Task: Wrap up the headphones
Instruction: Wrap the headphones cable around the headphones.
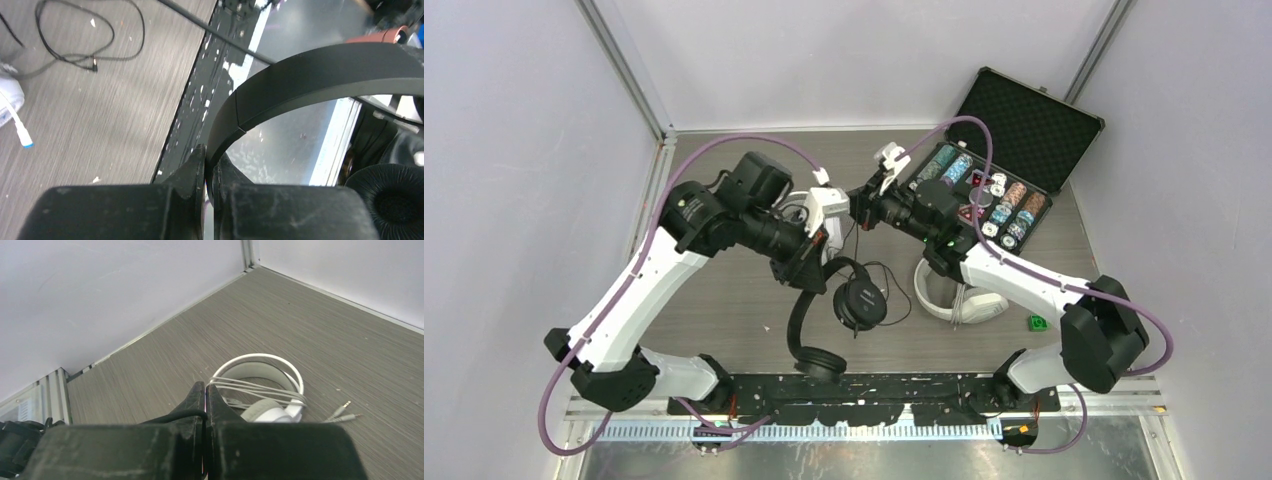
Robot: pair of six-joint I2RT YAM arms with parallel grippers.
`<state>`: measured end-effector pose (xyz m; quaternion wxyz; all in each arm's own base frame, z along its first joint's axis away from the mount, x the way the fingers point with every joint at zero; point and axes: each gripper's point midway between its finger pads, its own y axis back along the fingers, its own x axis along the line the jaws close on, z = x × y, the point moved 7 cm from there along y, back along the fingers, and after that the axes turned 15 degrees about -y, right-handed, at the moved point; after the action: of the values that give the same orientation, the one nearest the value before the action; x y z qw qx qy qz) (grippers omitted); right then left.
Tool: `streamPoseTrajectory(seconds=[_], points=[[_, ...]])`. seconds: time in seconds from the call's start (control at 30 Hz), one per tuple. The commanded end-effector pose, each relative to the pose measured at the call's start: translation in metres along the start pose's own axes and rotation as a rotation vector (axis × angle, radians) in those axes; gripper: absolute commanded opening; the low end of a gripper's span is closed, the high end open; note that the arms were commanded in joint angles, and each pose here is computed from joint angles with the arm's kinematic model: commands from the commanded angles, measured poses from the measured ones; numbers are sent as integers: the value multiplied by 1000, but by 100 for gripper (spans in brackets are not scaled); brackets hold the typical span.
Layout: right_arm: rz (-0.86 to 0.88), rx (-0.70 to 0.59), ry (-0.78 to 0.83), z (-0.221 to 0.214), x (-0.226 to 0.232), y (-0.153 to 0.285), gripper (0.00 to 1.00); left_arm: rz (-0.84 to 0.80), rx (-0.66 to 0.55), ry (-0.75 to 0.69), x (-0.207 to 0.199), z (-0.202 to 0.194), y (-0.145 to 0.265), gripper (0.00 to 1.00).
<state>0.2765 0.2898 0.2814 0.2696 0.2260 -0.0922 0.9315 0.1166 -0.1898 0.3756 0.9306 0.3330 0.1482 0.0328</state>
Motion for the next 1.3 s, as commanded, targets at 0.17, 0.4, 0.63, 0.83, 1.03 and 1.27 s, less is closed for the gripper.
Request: streamPoseTrajectory(seconds=[0.17,0.4,0.63,0.83,1.03,1.27], points=[[-16,-18,84,65,16,36,0,128,319,-5,16,-38,-13,0],[-69,74,96,83,32,63,0,293,464,56,39,-47,-16,0],[-23,170,-35,89,57,75,0,416,596,116,58,-53,-23,0],[-9,196,-107,105,79,86,0,503,660,152,75,-54,-33,0],[-93,311,-285,82,89,92,0,611,683,184,99,-46,-45,0],[-95,322,-484,75,108,99,0,647,667,332,140,-30,-67,0]])
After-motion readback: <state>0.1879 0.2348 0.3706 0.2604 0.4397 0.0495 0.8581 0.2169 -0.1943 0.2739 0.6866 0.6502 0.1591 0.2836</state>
